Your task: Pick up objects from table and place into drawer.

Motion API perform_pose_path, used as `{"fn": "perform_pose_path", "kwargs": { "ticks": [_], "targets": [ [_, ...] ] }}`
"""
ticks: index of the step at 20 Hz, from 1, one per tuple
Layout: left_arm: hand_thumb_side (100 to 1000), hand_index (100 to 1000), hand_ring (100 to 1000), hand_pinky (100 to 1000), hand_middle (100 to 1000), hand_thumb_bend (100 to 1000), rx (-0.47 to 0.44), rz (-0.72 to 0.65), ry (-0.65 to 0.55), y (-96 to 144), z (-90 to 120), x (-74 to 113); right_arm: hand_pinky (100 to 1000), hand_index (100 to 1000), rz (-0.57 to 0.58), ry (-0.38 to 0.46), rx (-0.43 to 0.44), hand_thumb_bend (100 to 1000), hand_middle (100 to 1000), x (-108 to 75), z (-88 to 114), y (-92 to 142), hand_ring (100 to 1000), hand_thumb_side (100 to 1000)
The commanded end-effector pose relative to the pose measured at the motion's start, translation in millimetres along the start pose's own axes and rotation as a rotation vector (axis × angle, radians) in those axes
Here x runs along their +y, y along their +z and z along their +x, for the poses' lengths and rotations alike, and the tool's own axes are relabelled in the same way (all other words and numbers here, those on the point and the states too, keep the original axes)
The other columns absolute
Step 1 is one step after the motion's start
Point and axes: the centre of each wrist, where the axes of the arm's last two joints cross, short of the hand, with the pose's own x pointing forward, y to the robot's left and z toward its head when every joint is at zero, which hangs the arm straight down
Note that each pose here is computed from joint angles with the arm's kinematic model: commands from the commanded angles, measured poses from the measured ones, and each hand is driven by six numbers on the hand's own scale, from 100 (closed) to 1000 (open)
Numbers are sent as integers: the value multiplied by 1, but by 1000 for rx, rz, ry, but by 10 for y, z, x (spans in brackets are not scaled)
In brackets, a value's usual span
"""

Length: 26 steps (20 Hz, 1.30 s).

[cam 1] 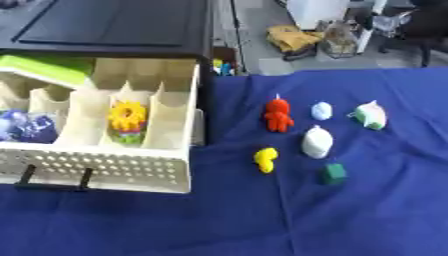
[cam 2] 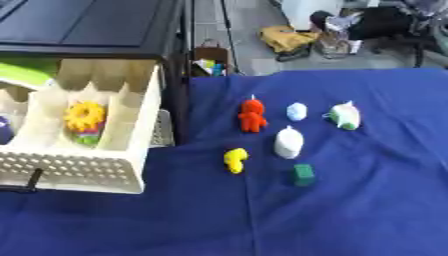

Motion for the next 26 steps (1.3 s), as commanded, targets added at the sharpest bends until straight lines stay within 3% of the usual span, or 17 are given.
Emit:
{"fn": "perform_pose_path", "kwargs": {
  "ticks": [1, 4, 14, 20, 26],
  "targets": [
    [1000, 898, 760, 617, 764, 384, -18, -34, -5, -63, 34, 12, 881, 1000, 50, 17, 55, 465, 933, -88, -193, 70, 957, 814],
    [1000, 898, 760, 616, 764, 384, -17, -34, -6, -60, 34, 11, 887, 1000, 100, 1, 90, 516, 945, -31, -283, 92, 966, 751],
    [1000, 893, 760, 616, 762, 383, -18, -32, -5, -61, 32, 7, 872, 993, 219, -44, 201, 535, 929, 328, -499, 116, 957, 749],
    [1000, 893, 761, 616, 762, 383, -19, -31, -2, -65, 29, -2, 860, 983, 272, -40, 249, 548, 924, 589, -518, 73, 948, 755],
    [1000, 893, 761, 615, 762, 382, -19, -28, 0, -67, 25, -11, 851, 976, 317, -91, 253, 565, 916, 852, -496, 39, 945, 732]
  ]
}}
